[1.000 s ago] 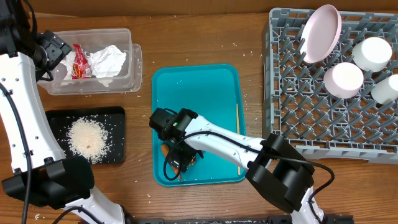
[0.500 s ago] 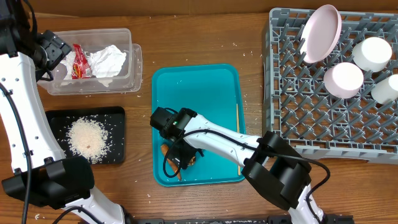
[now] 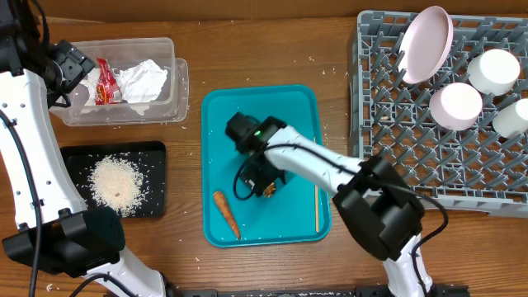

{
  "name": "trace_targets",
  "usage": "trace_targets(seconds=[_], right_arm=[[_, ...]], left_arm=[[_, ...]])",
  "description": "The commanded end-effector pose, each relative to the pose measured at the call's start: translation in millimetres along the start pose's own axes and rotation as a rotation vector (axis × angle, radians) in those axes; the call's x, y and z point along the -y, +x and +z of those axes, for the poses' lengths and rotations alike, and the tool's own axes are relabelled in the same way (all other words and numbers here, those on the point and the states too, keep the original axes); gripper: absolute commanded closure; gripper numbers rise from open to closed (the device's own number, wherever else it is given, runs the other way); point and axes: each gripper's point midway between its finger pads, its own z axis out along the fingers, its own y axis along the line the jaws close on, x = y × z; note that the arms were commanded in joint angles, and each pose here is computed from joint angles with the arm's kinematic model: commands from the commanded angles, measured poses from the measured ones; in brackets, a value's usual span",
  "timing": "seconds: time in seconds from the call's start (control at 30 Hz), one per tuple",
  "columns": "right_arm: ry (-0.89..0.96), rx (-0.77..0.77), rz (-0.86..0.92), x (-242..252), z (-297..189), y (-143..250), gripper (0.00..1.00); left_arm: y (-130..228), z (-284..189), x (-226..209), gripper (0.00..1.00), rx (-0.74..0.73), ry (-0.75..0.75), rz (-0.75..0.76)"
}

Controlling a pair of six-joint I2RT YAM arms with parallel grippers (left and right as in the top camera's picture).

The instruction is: Sort waste into correct bins and load items into the dishwasher

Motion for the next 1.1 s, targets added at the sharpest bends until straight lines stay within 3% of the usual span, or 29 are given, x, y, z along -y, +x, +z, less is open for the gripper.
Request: trace_targets(seconds=[0.0,0.2,0.4,0.73,0.9,1.07], right_arm=[[-0.008,-0.010,0.101,18.6,6.3,0.4,0.07],[-0.119,-0.063,0.219,4.6,5.1,10.1,0.08],[-0.121,-0.101,0.332,2.8,6.8,16.4,0.27],[-0.119,-0.135,0.325,1.0,26.9,27.5,0.22],[-0.107,-0.127,0.358,3.4,19.4,21.9,0.36],[-0.059,-0.127,0.399,11.8,7.1,18.8,0.39]], left_arm=[[0.1,0.6,0.9,0.00,0.005,-0.009,-0.003],[0.1,0.6,0.9,0.00,0.005,-0.009,-0.003],[0.1,0.6,0.9,0.00,0.005,-0.009,-0.003],[0.1,0.6,0.9,0.00,0.005,-0.009,-0.003],[0.1,0.6,0.9,0.00,0.005,-0.009,-0.003],[0.1,0.6,0.9,0.00,0.005,-0.009,-0.003]])
